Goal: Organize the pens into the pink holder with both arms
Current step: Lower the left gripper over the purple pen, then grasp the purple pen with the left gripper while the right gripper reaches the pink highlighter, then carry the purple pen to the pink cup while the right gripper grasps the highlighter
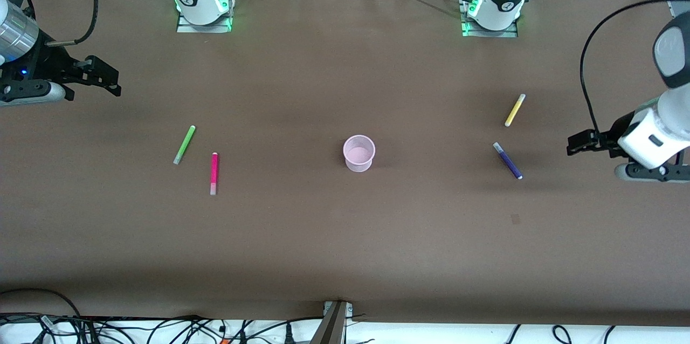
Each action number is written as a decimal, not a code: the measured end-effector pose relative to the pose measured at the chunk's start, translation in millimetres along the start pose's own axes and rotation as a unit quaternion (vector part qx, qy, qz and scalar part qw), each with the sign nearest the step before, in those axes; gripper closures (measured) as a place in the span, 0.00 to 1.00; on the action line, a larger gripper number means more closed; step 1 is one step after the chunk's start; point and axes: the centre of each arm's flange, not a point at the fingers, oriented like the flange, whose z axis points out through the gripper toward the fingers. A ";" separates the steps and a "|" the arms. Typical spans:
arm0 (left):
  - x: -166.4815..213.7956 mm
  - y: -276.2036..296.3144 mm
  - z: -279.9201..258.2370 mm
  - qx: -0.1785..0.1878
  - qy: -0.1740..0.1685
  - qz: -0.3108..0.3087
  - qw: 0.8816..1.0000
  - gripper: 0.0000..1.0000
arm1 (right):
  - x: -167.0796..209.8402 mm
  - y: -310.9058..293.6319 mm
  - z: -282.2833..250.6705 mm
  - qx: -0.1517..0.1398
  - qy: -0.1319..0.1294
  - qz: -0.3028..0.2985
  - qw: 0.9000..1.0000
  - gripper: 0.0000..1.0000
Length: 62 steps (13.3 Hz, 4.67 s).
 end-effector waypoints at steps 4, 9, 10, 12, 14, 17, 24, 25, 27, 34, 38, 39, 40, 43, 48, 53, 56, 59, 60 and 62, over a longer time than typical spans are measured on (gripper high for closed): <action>32.1 -2.6 92.2 -0.014 -0.029 -0.081 0.996 0.00 | 0.2 0.0 0.1 0.000 0.000 0.000 1.000 0.00; 48.2 -3.8 186.0 -0.014 -0.063 -0.155 0.986 0.00 | 0.3 0.0 0.3 0.000 0.000 0.001 1.000 0.00; 49.7 -3.7 199.1 -0.012 -0.066 -0.174 0.982 0.00 | 0.2 0.0 0.3 0.000 0.000 0.002 1.000 0.00; 51.1 -1.3 224.8 -0.011 -0.066 -0.216 0.974 0.00 | 0.3 -0.3 0.3 0.000 0.000 0.004 1.000 0.00; 46.6 3.3 247.0 -0.009 -0.069 -0.247 0.966 0.00 | 0.3 -2.2 0.3 0.000 0.000 0.015 1.000 0.00; 33.8 7.9 269.7 -0.003 -0.086 -0.265 0.961 0.00 | 0.5 -7.5 0.4 0.000 0.000 0.037 0.999 0.00; 15.2 9.3 285.0 -0.002 -0.081 -0.275 0.958 0.12 | 3.9 -8.2 8.3 0.001 -0.008 0.036 0.999 0.00; 14.3 9.3 284.4 -0.002 -0.081 -0.276 0.958 0.25 | 5.3 -8.8 11.4 0.001 -0.010 0.036 0.999 0.00; 13.6 9.3 284.2 -0.002 -0.081 -0.276 0.958 0.47 | 7.9 -18.2 17.6 0.002 -0.016 0.027 1.000 0.00; 19.2 14.0 268.2 -0.008 -0.062 -0.274 0.960 0.84 | 29.9 -33.5 80.3 0.006 -0.068 0.014 0.998 0.00; 41.8 58.3 169.9 -0.043 -0.002 -0.302 0.952 0.84 | 57.1 -53.4 155.8 0.010 -0.089 0.008 0.996 0.00; 44.5 77.6 140.7 -0.055 0.008 -0.318 0.946 0.84 | 62.1 -60.6 179.5 0.010 -0.098 0.012 0.995 0.00; 45.6 98.6 115.8 -0.069 0.016 -0.336 0.939 0.84 | 65.4 -65.6 204.4 0.009 -0.106 0.018 0.994 0.00; 41.8 163.0 75.4 -0.105 0.023 -0.387 0.916 0.84 | 62.6 -70.6 271.3 0.010 -0.115 0.025 0.993 0.01; 9.2 286.0 64.5 -0.083 0.052 -0.425 0.900 0.84 | 39.6 -85.6 334.7 0.009 -0.098 0.042 0.994 0.07; -34.1 379.9 69.4 -0.051 0.160 -0.477 0.863 0.84 | 29.0 -85.9 368.3 0.010 -0.097 0.046 0.994 0.13; -59.5 422.8 84.6 -0.036 0.226 -0.490 0.841 0.84 | 31.6 -82.5 381.5 0.012 -0.082 0.050 0.995 0.16; -90.0 462.2 120.3 -0.002 0.287 -0.491 0.823 0.84 | 34.4 -78.9 396.8 0.014 -0.069 0.054 0.996 0.18; -99.9 473.7 131.1 0.004 0.299 -0.489 0.819 0.84 | 34.4 -77.6 399.7 0.014 -0.069 0.055 0.996 0.23; -117.2 490.7 142.6 0.013 0.308 -0.484 0.819 0.84 | 34.3 -76.6 402.2 0.014 -0.069 0.056 0.996 0.26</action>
